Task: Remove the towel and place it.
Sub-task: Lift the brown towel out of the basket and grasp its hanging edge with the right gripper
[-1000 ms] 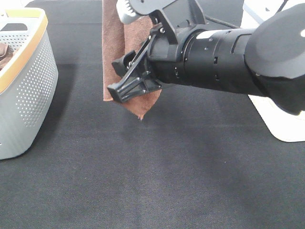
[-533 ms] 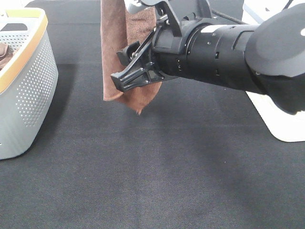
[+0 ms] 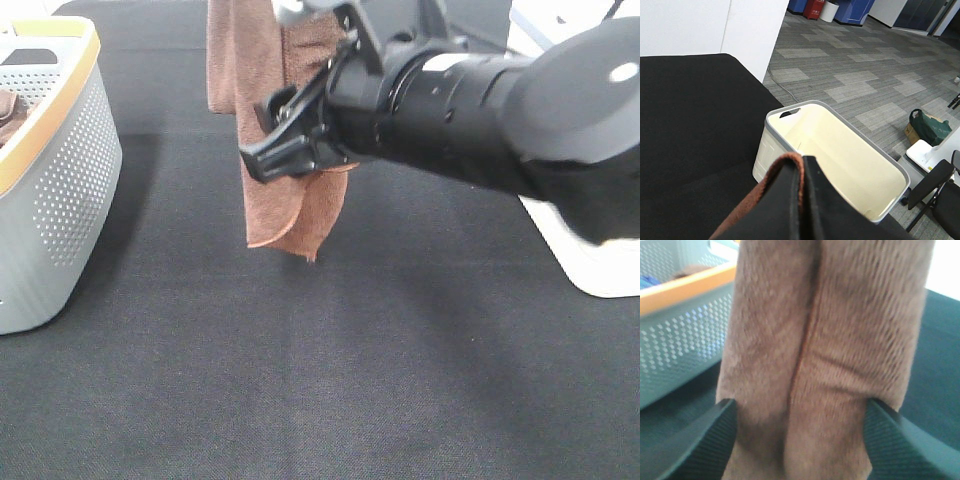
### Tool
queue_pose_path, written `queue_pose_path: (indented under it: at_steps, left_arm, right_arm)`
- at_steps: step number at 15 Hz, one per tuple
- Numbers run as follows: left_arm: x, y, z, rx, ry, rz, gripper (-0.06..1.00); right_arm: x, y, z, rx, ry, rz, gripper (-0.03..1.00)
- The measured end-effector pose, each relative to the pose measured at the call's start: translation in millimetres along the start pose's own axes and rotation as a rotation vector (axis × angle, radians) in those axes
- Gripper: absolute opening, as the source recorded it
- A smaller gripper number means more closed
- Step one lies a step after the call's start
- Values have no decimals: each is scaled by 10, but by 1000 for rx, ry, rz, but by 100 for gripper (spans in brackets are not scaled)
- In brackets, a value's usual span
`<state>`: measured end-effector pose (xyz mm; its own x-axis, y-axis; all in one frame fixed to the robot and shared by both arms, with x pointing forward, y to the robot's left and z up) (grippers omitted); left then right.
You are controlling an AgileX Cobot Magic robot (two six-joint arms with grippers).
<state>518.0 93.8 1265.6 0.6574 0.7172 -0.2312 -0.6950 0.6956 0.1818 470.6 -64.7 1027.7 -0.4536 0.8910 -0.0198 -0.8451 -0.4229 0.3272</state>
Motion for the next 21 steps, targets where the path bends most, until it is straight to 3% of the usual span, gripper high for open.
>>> queue_pose_path:
  at_steps: [4,7,8,10,11,13,16,19,21]
  left_arm:
    - [-13,38,18,-5,-12,-3,0]
    - [-13,38,18,-5,-15,-3,0]
    - [-13,38,18,-5,-21,-3,0]
    - [-10,38,18,-4,-27,1,0]
    - [4,38,17,-2,-66,14,0]
    - [101,-15,-20,24,-193,92,0]
    - [272,-210,-147,92,-350,192,0]
    - [400,-421,-292,152,-431,239,0]
    - [538,-681,-432,172,-547,286,0]
  right_arm:
    - [-38,-96,-126,43,31,-69,66]
    - [-45,-95,-121,38,39,-76,50]
    - [-44,-95,-120,37,40,-76,41]
    - [-44,-95,-120,37,45,-75,9]
    - [-48,-95,-125,43,49,-79,0]
    - [-93,-90,-150,73,127,-119,0]
    - [-279,-53,-105,63,263,-304,0]
    - [-388,-73,-54,52,352,-348,0]
    - [-661,-155,86,40,349,-406,0]
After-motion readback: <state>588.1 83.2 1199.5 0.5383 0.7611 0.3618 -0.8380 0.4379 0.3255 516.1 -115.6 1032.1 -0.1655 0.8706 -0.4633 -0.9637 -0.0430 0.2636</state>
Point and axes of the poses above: a point on each arm's last joint axis where the gripper is mounted, y pointing back along that axis away from the gripper, x along the wrist's bending axis when the last joint is at zero, z = x × y, the point moved 1 cm from there along -y, pointing out along that axis toward the gripper, and after that the axes turned 9 degrees about -y, right-handed, at the moved point
